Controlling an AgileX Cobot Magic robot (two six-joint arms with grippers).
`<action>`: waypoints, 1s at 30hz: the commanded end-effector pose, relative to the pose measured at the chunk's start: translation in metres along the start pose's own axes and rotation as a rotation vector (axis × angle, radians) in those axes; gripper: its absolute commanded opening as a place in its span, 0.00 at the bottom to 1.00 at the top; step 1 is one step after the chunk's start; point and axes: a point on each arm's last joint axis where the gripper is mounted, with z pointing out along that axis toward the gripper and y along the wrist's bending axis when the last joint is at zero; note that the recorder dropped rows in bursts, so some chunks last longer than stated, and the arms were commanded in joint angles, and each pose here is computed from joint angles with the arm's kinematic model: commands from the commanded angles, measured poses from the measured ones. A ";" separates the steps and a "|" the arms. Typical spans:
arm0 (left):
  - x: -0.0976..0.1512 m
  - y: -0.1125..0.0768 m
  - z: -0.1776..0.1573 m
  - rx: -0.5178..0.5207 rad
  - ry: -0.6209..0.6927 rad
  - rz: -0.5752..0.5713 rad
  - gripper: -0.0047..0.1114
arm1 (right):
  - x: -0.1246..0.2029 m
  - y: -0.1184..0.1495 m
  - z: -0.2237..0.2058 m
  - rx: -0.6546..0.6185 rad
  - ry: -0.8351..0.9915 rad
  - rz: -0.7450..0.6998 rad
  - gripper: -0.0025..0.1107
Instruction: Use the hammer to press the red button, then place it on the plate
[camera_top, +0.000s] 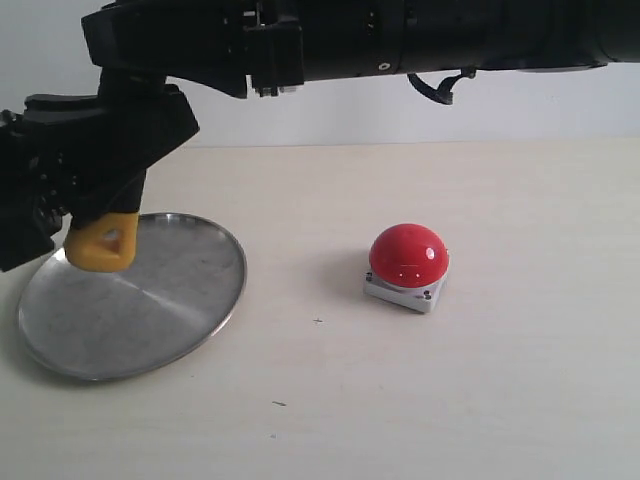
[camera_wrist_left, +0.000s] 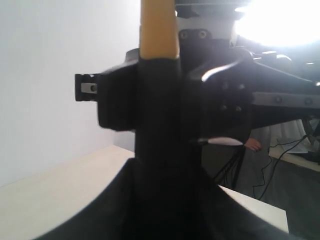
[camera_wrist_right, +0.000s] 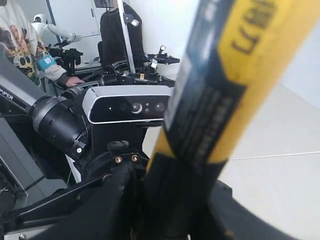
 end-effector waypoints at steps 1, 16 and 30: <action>0.006 -0.002 0.013 0.026 -0.061 -0.018 0.04 | -0.007 -0.001 0.001 0.020 -0.031 0.013 0.02; 0.023 0.006 0.021 0.012 -0.019 -0.015 0.04 | -0.006 -0.009 0.001 0.100 -0.021 0.052 0.02; 0.024 0.004 0.021 0.025 -0.007 0.015 0.69 | -0.003 -0.025 -0.003 0.295 -0.001 0.123 0.02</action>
